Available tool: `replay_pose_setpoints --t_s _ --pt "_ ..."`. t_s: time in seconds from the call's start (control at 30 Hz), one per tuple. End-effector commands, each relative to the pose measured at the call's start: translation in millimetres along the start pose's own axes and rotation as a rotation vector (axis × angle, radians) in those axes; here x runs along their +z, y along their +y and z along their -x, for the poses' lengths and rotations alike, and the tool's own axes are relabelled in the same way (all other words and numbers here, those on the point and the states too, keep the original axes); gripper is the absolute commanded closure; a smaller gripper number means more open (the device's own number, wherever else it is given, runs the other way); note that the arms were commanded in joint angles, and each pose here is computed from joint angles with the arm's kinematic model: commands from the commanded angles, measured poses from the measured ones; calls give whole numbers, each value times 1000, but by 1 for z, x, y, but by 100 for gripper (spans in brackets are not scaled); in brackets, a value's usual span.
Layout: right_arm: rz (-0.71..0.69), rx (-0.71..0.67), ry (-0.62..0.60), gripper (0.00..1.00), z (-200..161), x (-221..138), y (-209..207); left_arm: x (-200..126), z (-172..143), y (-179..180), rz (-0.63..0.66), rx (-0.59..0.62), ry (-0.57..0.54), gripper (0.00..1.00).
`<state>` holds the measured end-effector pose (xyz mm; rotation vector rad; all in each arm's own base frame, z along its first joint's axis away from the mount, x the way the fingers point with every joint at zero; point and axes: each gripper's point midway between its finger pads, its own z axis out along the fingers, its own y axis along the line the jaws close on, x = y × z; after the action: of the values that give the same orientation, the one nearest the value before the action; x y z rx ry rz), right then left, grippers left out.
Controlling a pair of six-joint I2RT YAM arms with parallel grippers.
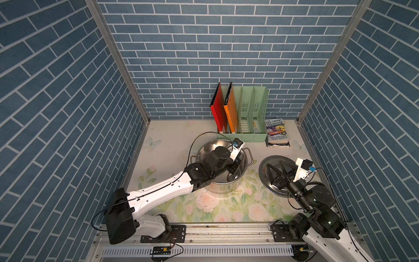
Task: Stir the soup with a spoon
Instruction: Stir the soup in the pan with a stick.
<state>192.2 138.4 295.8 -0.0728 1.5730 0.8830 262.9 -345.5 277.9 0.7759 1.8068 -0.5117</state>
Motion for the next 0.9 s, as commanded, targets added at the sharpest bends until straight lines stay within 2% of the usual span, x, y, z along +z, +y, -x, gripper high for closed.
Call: replay_pose_setpoints --t_s 0.0,0.13,0.27,0.47,0.7,0.87 --pt "-6 11 -6 1 -2 1 -3 -15 -10 5 22 -27 19 100" --pt "-8 11 -2 1 -4 3 -3 -31 -27 15 61 -39 58 100" --pt "-7 11 5 1 -7 7 -4 -43 -47 44 203 -23 126 100" --pt "6 11 8 0 -8 10 -1 -50 -42 79 312 -67 105 100" --pt "6 10 3 1 -4 8 0 -25 -24 106 361 -81 65 100" --pt "-5 5 -1 0 0 4 0 2 -9 110 342 -65 52 100"
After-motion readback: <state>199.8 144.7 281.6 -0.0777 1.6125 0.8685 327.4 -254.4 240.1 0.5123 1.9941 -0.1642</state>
